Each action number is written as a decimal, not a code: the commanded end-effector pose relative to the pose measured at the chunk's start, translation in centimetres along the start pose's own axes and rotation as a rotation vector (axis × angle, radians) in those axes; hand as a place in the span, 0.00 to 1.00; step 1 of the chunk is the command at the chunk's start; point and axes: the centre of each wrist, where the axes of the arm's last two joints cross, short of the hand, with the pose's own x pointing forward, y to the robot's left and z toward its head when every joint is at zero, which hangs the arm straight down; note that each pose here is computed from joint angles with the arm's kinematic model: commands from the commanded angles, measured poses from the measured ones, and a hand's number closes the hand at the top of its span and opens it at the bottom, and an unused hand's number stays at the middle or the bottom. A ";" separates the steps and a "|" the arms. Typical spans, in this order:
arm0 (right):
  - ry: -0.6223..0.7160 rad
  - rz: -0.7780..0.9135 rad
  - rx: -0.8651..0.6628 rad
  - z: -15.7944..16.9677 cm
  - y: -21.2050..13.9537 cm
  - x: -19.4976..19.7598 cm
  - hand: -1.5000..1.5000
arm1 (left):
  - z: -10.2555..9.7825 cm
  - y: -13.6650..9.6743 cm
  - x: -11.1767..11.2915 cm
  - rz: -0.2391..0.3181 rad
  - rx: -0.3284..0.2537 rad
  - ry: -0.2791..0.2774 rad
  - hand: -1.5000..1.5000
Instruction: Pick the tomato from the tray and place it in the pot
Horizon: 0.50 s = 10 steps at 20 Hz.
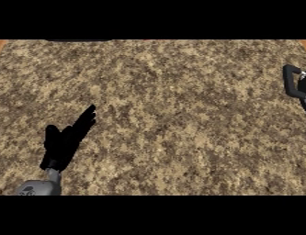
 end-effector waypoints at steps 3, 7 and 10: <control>-0.022 0.080 0.046 -5.5 1.3 7.3 1.00 | -0.6 0.2 0.0 -0.017 -0.009 0.007 0.50; 0.005 0.169 0.095 -7.6 5.0 9.4 1.00 | -0.4 0.1 -0.2 0.012 -0.006 0.002 0.50; 0.049 0.217 0.144 -9.1 5.5 10.3 1.00 | -0.2 -0.7 -0.5 0.013 -0.042 0.006 0.50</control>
